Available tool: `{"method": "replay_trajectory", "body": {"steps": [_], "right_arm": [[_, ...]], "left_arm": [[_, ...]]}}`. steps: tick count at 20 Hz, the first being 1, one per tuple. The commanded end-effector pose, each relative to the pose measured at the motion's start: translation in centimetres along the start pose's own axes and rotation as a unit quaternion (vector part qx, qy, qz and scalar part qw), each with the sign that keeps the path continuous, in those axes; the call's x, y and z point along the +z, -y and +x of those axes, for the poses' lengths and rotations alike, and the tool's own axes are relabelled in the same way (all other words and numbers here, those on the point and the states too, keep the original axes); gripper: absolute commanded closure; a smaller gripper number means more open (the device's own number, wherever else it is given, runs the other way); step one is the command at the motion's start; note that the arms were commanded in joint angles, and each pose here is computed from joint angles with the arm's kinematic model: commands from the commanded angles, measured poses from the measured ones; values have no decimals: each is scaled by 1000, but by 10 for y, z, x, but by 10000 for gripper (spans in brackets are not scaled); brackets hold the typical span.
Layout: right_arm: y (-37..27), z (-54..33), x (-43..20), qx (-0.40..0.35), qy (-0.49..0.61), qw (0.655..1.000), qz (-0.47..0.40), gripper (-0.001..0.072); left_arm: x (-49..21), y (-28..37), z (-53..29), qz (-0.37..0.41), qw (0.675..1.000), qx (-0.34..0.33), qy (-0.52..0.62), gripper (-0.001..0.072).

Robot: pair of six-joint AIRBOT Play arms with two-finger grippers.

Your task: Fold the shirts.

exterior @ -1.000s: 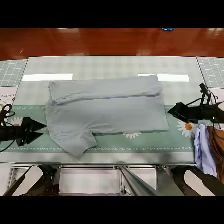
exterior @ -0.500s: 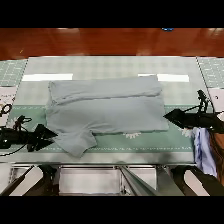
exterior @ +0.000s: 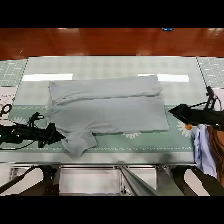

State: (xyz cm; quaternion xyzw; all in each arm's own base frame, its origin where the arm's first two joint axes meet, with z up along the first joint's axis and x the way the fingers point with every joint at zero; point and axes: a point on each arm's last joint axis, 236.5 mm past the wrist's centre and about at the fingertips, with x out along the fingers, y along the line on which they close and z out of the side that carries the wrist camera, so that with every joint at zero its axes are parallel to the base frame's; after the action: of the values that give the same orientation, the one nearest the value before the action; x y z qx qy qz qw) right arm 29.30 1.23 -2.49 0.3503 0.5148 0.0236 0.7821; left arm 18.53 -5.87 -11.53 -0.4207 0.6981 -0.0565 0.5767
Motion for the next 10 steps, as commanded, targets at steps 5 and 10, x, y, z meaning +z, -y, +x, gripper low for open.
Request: {"method": "replay_trajectory", "body": {"steps": [5,10], "right_arm": [[81,-14,-64,-87,-100,986,97,296],[68,9,-71,-29,-119,985,124,296]], "left_arm": [[3,4,-5,24,1000,-7,3,690],[4,4,-5,24,1000,-7,4,690]]}}
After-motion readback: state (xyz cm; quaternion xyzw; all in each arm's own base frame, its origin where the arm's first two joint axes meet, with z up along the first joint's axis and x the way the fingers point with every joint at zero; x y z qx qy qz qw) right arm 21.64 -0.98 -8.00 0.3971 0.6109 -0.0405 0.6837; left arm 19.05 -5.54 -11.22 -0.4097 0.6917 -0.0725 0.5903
